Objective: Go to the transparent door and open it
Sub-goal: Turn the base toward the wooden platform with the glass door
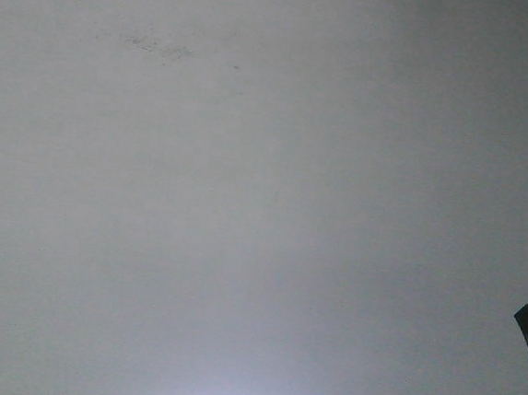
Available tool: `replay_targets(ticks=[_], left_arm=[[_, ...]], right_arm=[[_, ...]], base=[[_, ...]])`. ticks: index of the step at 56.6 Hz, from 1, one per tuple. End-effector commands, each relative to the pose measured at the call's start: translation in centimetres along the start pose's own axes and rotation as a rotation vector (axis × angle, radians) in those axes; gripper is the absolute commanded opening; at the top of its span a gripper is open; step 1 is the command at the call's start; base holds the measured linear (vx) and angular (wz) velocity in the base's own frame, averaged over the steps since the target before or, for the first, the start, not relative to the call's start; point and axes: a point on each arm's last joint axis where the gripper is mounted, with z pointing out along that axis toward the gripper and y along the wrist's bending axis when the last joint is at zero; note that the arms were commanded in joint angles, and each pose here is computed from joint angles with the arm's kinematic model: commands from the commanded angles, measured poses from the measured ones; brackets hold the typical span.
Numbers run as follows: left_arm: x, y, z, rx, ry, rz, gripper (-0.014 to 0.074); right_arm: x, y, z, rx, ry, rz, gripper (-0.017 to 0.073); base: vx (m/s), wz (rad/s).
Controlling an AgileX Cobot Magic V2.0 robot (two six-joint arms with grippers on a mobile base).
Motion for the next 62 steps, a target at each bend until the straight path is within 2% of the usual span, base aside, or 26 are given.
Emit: replay_targets(ticks=[1, 35, 62], left_arm=[[-1.61, 0.18, -0.31, -0.016, -0.117, -0.004, 0.0003], [-1.61, 0.18, -0.31, -0.016, -0.117, -0.004, 0.0003], [-1.61, 0.18, -0.31, -0.016, -0.117, -0.004, 0.0003]], right_arm=[[-0.77, -0.02, -0.15, 0.004, -0.096, -0.011, -0.0004], [-0.77, -0.02, -0.15, 0.004, -0.096, -0.011, -0.0004], [-0.77, -0.02, -0.15, 0.004, -0.096, -0.011, -0.0004]], base=[[0.00, 0.00], [0.03, 0.05], [0.17, 0.25]])
